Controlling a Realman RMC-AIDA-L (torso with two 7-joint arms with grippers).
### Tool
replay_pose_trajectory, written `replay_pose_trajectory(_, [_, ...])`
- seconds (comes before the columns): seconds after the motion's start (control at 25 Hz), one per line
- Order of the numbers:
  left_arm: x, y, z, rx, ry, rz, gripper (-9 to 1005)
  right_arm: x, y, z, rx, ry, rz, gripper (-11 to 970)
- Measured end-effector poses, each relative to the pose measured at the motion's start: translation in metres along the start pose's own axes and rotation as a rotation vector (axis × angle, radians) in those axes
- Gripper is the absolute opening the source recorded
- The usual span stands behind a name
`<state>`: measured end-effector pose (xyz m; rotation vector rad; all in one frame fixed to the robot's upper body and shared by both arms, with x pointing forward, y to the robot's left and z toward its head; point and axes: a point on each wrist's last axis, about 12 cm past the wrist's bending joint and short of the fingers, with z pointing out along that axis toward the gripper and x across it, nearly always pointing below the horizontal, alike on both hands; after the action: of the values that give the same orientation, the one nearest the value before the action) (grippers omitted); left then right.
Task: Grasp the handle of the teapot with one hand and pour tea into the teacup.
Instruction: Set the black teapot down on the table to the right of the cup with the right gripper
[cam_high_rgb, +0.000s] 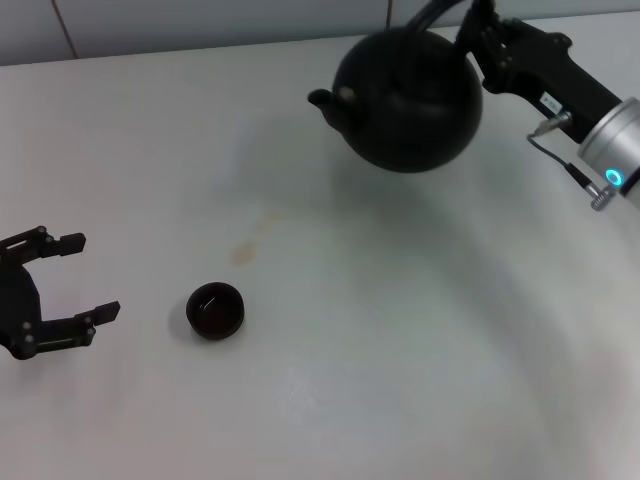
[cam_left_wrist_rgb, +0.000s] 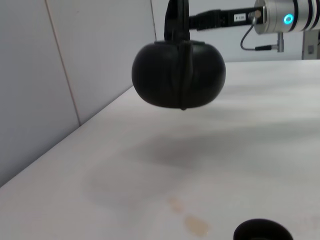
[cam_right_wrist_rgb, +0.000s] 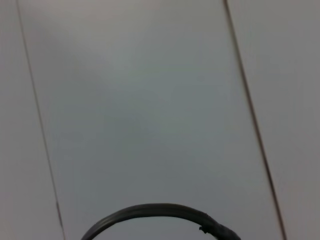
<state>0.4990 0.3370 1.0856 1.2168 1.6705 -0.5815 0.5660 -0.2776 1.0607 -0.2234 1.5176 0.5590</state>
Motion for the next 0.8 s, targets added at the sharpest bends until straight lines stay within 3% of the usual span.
replay_pose_trajectory(0.8, [-0.002,-0.007,-0.001,0.038,-0.032,-0.007,847,0.018,-0.012,-0.008,0.108,0.126,-0.008,81])
